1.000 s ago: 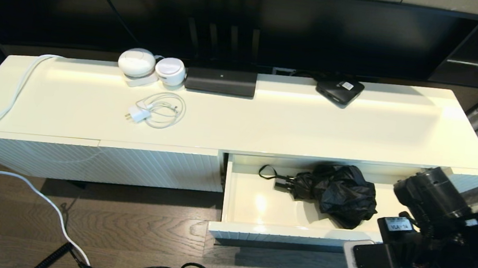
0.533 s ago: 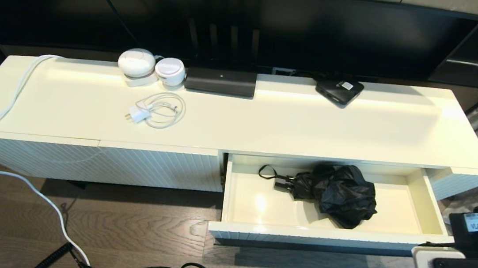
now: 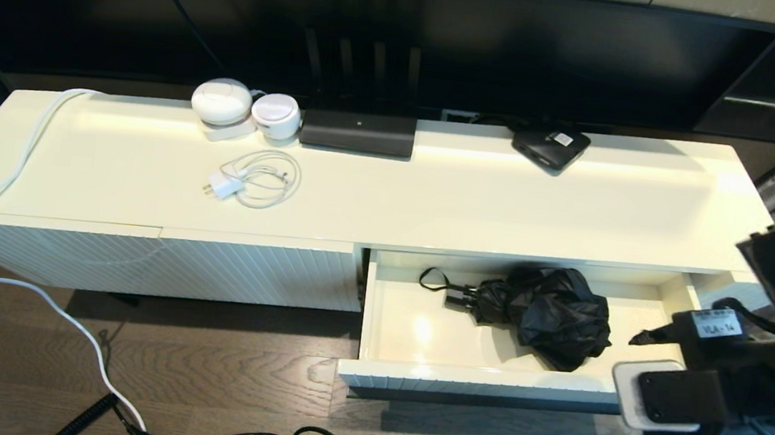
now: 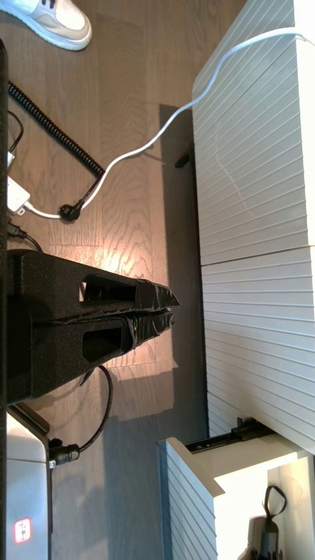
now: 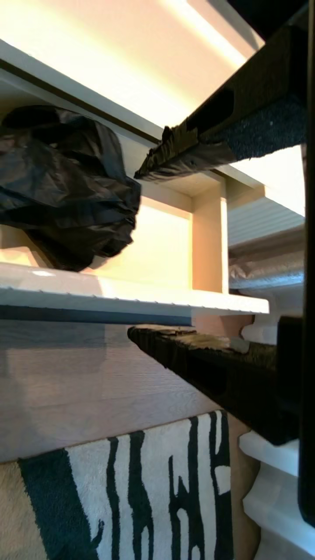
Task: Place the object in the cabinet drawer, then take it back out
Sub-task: Take the umbrella out of the drawer and put it on the table
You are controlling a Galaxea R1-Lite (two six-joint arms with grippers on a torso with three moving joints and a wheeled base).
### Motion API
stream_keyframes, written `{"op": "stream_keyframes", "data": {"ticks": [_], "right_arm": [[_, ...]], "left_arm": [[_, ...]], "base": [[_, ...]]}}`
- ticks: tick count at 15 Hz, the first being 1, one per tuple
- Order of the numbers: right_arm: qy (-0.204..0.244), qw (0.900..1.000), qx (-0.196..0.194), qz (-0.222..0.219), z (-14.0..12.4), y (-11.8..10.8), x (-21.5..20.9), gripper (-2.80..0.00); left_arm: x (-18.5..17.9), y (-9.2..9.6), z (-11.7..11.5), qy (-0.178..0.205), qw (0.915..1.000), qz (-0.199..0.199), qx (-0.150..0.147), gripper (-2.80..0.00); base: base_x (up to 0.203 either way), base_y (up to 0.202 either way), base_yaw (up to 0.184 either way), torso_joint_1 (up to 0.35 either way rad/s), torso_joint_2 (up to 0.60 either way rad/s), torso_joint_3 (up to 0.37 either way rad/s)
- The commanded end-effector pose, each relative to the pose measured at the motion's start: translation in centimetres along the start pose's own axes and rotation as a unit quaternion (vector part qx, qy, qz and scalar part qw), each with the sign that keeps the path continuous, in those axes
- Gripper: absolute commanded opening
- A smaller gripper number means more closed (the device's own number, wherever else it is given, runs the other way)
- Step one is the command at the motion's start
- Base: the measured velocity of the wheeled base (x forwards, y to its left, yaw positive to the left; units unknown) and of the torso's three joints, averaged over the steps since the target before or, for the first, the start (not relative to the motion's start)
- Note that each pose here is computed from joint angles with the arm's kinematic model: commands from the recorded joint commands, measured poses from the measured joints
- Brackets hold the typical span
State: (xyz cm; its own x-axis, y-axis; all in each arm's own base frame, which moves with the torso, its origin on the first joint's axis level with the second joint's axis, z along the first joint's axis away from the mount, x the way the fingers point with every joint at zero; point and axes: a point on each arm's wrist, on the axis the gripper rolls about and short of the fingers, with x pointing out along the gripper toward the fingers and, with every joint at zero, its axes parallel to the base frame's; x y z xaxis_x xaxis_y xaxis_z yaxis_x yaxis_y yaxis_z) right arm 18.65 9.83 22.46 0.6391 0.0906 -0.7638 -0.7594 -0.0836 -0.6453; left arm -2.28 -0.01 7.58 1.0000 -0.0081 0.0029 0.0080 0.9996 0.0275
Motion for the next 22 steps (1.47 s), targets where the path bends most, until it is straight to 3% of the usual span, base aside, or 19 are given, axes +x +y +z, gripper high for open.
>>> {"op": "stream_keyframes", "data": {"ticks": [1, 4, 7, 10, 22], "right_arm": [[0.013, 0.999, -0.016, 0.042, 1.5, -1.4, 3.8, 0.00], [0.017, 0.998, -0.014, 0.051, 2.8, -3.7, 7.1, 0.00], [0.033, 0.998, 0.010, 0.056, 1.7, -5.2, 9.7, 0.00], [0.035, 0.999, 0.027, 0.028, 1.0, -6.4, 11.3, 0.00], [0.038, 0.998, 0.049, 0.021, -0.1, -6.7, 14.8, 0.00]], "left_arm": [[0.0, 0.0, 0.0, 0.001, 1.0000, -0.001, 0.000, -2.80], [0.0, 0.0, 0.0, 0.001, 1.0000, 0.000, 0.000, -2.80], [0.0, 0.0, 0.0, 0.001, 1.0000, -0.001, 0.000, -2.80], [0.0, 0.0, 0.0, 0.001, 1.0000, 0.000, 0.000, -2.80], [0.0, 0.0, 0.0, 0.001, 1.0000, 0.000, 0.000, -2.80]], "base": [[0.000, 0.000, 0.000, 0.000, 0.00, 0.000], [0.000, 0.000, 0.000, 0.000, 0.00, 0.000], [0.000, 0.000, 0.000, 0.000, 0.00, 0.000], [0.000, 0.000, 0.000, 0.000, 0.00, 0.000], [0.000, 0.000, 0.000, 0.000, 0.00, 0.000]]}}
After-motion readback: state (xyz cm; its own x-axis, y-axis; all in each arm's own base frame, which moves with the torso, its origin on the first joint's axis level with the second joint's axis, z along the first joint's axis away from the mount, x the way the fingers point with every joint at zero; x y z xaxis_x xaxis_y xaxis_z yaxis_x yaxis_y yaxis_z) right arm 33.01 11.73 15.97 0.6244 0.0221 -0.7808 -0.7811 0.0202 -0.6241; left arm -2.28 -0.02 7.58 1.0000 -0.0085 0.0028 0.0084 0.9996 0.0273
